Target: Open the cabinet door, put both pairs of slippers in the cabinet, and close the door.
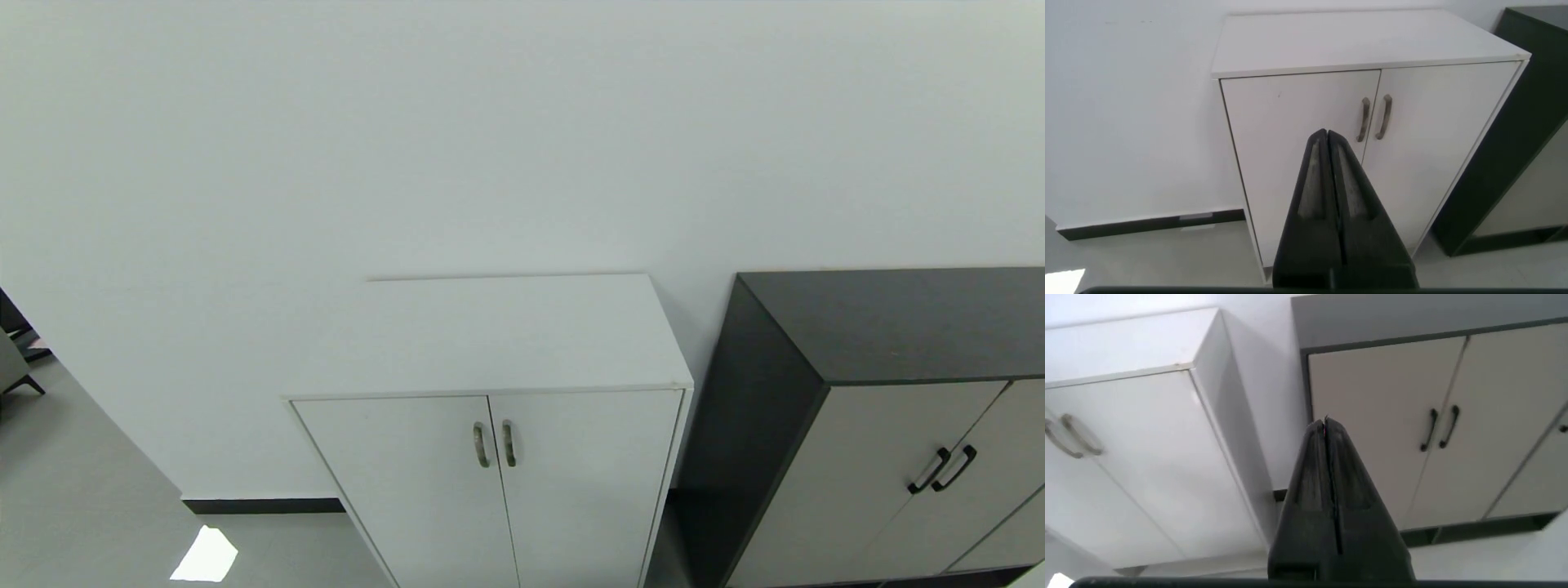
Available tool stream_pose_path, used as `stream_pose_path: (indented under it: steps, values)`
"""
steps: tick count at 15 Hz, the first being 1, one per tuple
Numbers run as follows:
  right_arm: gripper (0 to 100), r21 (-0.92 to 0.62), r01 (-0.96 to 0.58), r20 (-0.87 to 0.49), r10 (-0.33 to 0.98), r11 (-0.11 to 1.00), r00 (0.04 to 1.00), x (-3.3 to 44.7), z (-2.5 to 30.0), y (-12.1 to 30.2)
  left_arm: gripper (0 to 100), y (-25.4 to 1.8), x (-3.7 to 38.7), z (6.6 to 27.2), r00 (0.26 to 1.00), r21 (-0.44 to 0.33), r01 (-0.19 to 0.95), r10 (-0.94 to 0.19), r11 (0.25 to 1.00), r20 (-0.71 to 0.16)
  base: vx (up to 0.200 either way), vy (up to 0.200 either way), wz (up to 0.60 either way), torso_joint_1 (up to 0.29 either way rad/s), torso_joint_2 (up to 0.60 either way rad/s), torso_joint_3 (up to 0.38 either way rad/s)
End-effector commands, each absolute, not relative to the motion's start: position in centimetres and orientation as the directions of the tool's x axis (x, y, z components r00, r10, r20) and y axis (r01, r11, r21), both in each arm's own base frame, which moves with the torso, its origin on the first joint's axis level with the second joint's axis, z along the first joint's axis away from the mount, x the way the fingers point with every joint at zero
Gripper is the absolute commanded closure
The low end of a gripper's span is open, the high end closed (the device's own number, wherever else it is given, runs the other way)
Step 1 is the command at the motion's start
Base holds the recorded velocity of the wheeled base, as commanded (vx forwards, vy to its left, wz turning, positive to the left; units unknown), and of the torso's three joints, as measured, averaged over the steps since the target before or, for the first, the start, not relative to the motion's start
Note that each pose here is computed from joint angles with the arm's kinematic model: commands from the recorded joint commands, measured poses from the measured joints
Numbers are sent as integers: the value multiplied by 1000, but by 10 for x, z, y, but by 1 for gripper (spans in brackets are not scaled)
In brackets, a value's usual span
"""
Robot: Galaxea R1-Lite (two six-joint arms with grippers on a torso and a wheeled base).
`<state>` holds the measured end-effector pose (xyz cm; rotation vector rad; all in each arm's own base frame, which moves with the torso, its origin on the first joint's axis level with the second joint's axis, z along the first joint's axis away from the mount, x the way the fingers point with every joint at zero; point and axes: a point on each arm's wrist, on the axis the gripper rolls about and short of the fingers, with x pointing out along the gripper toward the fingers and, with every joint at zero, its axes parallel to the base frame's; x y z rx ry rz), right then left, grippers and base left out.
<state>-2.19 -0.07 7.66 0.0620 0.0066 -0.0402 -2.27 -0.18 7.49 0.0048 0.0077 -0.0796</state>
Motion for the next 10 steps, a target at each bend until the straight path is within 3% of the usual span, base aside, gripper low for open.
stream_pose_path:
  steps: [1, 10]
  values:
    - [100, 57, 29, 3, -29, 998, 1000, -23, 76, -1, 100, -2, -23, 75, 997, 4, 80, -80, 997, -8, 0, 0, 0, 0, 0, 0]
    - [100, 54, 29, 6, -29, 998, 1000, -23, 76, -1, 100, -2, -23, 75, 997, 4, 80, -80, 997, -8, 0, 0, 0, 0, 0, 0]
